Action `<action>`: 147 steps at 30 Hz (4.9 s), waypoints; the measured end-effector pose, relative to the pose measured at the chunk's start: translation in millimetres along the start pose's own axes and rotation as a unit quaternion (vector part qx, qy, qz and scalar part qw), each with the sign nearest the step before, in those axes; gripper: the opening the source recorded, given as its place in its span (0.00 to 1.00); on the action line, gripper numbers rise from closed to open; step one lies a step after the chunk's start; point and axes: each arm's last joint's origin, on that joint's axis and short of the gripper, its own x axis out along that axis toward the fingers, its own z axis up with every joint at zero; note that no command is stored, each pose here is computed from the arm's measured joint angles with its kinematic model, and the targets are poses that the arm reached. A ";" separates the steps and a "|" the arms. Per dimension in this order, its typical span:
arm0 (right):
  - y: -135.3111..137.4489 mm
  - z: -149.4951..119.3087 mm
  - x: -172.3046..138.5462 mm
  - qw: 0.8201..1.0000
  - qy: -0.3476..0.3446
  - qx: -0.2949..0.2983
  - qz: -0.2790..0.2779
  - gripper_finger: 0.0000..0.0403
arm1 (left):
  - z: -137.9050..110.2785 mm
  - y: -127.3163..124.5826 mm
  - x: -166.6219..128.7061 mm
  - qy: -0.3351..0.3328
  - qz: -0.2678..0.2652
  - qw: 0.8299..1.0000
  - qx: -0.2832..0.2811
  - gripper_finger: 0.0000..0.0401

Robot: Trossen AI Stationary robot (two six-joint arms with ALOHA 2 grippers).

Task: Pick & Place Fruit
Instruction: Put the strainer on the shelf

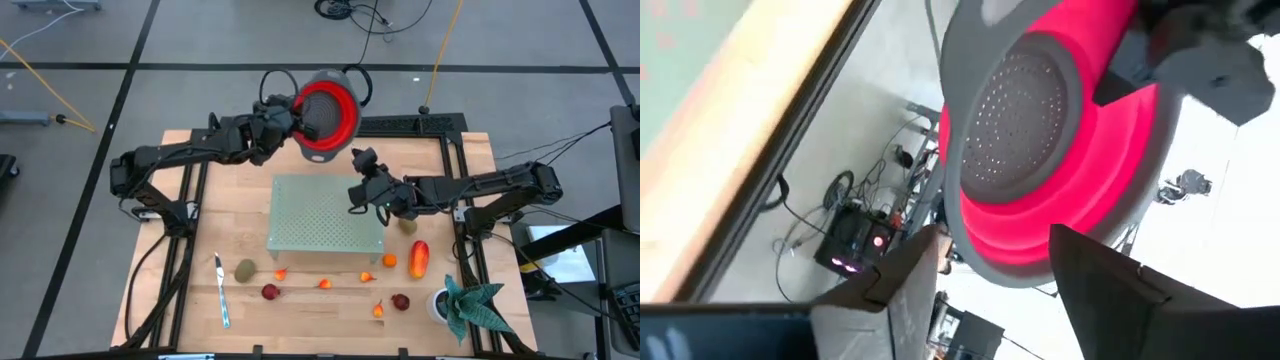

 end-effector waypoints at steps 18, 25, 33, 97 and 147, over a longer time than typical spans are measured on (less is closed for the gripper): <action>1.2 2.2 -15.2 0.978 0.084 0.186 -0.045 0.45 | 3.2 50.8 41.2 0.082 -0.056 0.992 -0.082 0.03; 1.8 -5.2 -18.7 0.961 0.079 0.263 -0.043 0.44 | 0.6 60.3 45.3 0.140 -0.116 0.975 -0.127 0.03; 8.6 -26.0 -26.3 0.926 0.024 0.376 0.037 0.44 | 13.8 67.8 29.5 0.139 -0.151 0.968 -0.146 0.03; 102.2 -153.6 -84.0 0.695 -0.255 0.604 0.293 0.00 | 14.4 55.1 -14.5 0.248 -0.246 0.911 -0.219 0.03; 180.2 -164.3 -90.8 0.601 -0.380 0.662 0.238 0.00 | 13.5 50.7 -17.4 0.259 -0.247 0.901 -0.244 0.03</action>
